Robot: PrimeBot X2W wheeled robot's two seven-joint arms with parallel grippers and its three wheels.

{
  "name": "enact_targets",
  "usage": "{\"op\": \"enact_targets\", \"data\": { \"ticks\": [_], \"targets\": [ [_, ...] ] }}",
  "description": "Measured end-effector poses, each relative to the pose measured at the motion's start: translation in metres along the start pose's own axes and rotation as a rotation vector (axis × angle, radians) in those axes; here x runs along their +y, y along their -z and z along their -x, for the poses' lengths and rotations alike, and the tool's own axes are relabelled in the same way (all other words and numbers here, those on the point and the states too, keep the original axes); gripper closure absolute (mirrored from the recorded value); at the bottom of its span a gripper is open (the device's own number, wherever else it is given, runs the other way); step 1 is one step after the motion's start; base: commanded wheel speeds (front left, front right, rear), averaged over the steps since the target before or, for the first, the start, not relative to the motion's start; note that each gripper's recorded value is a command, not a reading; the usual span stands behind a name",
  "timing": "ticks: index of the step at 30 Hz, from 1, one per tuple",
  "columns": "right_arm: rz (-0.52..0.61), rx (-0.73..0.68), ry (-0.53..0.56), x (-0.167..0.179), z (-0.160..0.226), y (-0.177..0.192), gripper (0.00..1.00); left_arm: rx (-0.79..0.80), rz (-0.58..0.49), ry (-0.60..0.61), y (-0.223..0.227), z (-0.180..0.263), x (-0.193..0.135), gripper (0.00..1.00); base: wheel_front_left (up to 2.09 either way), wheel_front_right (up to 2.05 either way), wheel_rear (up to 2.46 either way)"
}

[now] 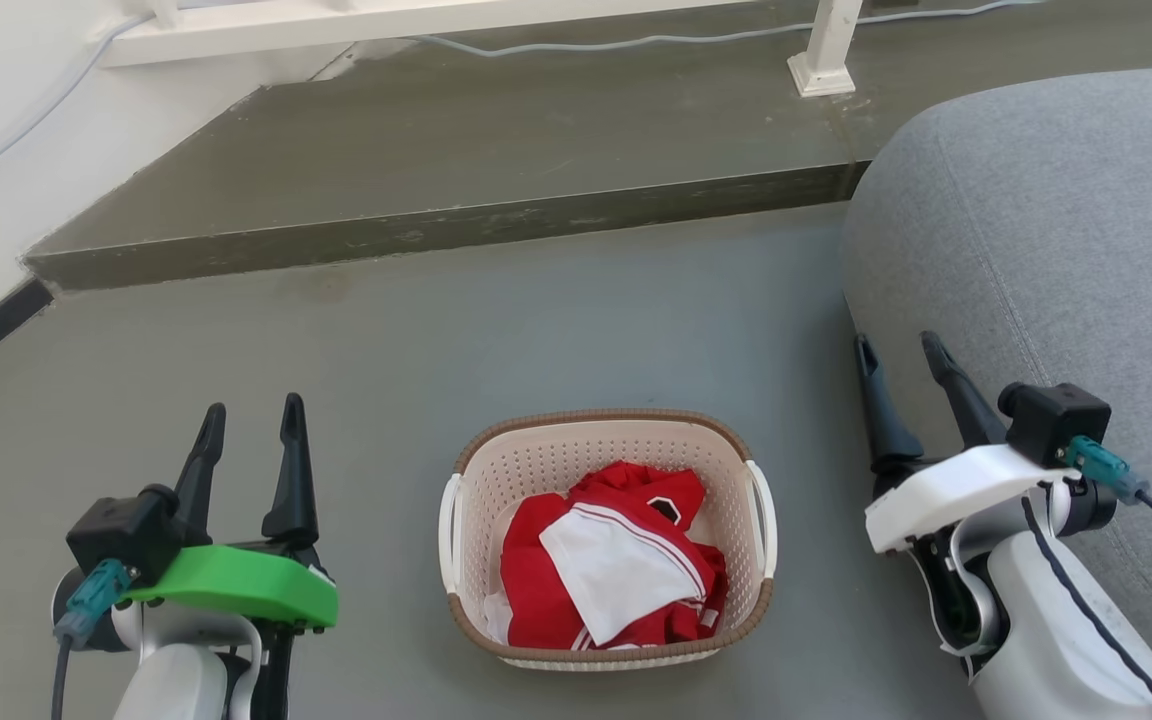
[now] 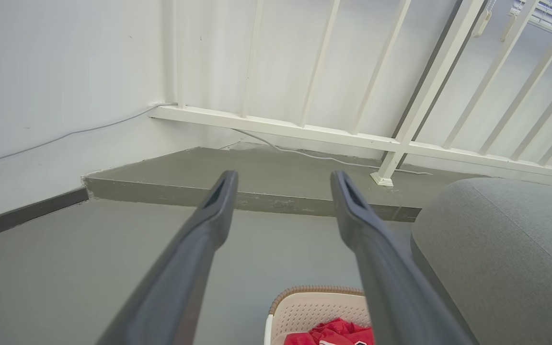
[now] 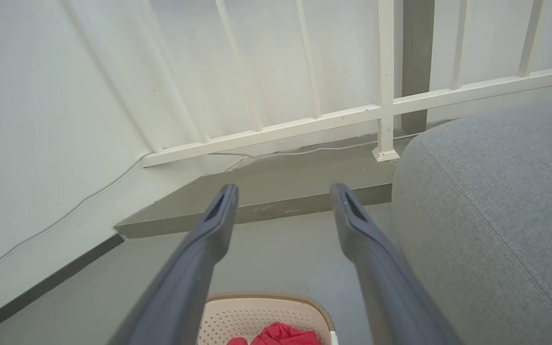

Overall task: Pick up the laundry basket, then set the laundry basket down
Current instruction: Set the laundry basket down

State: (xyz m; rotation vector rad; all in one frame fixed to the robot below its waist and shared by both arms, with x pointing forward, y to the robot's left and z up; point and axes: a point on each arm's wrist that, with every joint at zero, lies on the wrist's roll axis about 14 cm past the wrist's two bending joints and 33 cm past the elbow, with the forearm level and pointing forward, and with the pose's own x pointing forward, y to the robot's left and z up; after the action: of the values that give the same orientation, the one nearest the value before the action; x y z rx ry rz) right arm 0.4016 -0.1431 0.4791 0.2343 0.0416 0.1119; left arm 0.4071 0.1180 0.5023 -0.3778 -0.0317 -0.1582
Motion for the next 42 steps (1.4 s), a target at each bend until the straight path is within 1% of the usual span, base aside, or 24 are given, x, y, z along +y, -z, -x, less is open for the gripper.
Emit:
{"op": "enact_targets", "data": {
  "ticks": [23,34,42],
  "targets": [
    [0.0,0.016,-0.004,0.001,0.003,0.008,0.0,0.008,-0.004,-0.006,0.005,0.004,0.006,0.0,0.0,0.0,0.0],
    [-0.001,0.059,0.014,-0.005,-0.001,0.025,0.0,0.119,0.025,-0.004,0.044,0.004,0.01,0.0,0.0,0.0,0.0],
    [-0.014,0.11,0.04,-0.012,-0.006,0.046,0.0,0.209,0.046,-0.006,0.08,-0.015,0.015,0.0,0.0,0.0,0.0]
  ]
}}
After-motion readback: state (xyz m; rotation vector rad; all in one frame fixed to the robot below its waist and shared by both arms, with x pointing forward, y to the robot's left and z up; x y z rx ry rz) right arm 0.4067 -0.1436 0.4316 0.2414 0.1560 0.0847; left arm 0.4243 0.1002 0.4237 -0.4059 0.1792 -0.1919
